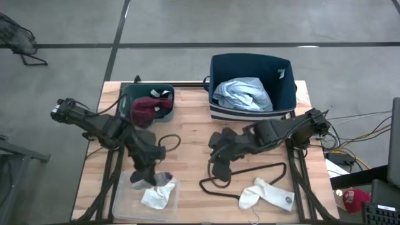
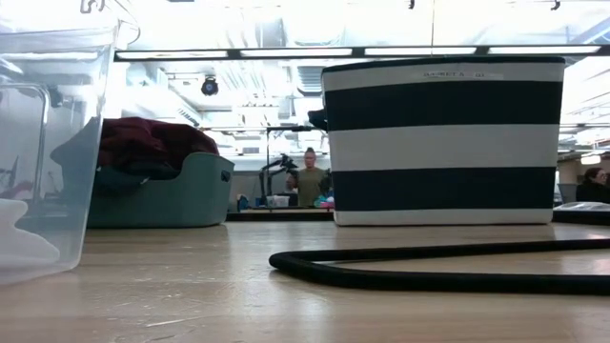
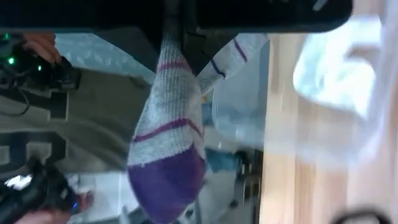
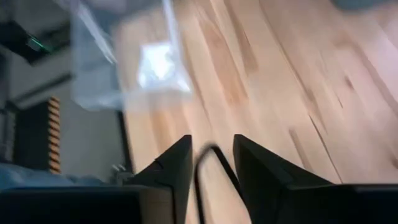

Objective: Pick & Place Cloths
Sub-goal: Put the gray sock into the transparent bin

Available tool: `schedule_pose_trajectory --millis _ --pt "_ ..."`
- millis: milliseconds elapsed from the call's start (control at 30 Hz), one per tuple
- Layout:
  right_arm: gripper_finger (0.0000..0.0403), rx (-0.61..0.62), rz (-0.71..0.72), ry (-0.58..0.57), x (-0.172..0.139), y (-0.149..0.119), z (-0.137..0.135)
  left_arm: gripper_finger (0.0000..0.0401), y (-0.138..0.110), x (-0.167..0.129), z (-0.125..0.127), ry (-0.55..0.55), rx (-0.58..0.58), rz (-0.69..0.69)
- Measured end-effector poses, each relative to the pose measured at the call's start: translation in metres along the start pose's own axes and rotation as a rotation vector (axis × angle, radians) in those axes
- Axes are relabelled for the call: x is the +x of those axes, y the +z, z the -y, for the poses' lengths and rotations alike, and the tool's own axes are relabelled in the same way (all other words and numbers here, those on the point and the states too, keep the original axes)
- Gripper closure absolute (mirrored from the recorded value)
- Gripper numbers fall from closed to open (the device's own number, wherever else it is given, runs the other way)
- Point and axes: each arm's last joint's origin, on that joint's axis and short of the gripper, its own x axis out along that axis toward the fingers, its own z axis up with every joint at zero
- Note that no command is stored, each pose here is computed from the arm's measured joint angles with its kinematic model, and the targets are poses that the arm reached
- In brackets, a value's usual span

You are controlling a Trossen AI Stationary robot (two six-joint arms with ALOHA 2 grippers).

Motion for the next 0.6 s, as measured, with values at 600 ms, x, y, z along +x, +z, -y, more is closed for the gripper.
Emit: schedule_pose_trajectory --millis 600 --pt "0.0228 0.081 -0.44 -0.167 0.074 -0.106 0.01 0.0314 -0.043 0.071 -0.052 0.131 -0.299 -0.172"
